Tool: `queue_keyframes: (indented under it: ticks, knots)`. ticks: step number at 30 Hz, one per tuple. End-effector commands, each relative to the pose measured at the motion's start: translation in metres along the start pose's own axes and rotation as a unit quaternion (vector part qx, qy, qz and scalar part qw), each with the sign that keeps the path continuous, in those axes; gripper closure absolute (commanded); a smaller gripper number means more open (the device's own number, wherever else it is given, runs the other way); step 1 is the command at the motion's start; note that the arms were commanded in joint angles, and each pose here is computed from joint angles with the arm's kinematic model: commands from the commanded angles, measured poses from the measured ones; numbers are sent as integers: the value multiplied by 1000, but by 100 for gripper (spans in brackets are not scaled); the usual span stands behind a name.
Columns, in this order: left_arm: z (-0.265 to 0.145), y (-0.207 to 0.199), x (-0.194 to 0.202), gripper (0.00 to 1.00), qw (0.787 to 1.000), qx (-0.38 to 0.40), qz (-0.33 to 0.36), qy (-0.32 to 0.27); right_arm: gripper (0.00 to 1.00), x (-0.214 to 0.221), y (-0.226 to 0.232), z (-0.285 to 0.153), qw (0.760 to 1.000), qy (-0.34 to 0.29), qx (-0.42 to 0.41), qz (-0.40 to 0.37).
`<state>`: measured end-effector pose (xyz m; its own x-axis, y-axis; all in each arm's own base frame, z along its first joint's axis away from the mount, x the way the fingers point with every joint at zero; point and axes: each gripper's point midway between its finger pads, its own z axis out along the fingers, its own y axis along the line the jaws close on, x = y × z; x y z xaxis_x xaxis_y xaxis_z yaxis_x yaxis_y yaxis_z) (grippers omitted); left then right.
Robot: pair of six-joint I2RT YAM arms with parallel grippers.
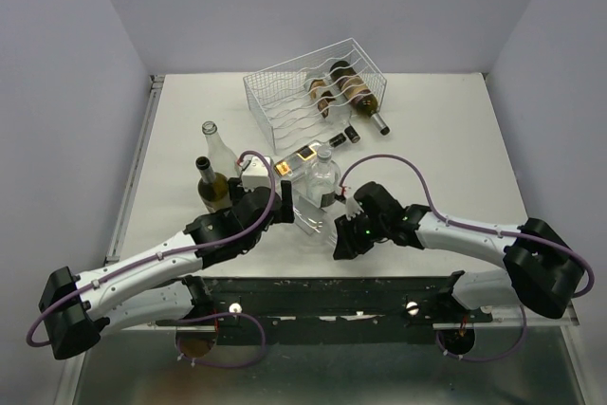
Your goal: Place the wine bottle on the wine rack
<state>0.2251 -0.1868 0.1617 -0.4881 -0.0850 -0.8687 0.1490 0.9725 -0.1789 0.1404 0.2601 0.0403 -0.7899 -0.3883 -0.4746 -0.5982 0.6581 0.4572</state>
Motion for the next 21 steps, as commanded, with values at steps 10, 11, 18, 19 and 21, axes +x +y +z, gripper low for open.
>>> queue_keyframes:
  ticks: [10,11,18,19,21]
  knots:
    - [6,-9,-14,1,1000,12,-2,-14,99,7,-13,3,999,25,47,13]
    - [7,-11,-11,1,1000,15,-1,-9,99,10,-14,5,998,30,53,10]
    - [18,-13,3,1,1000,16,-2,17,99,24,-13,16,992,39,110,-42]
    - [19,-12,3,1,1000,15,-4,18,99,25,-13,16,991,38,116,-48]
    - [22,-11,4,1,1000,16,-11,21,99,28,-13,17,990,39,126,-58]
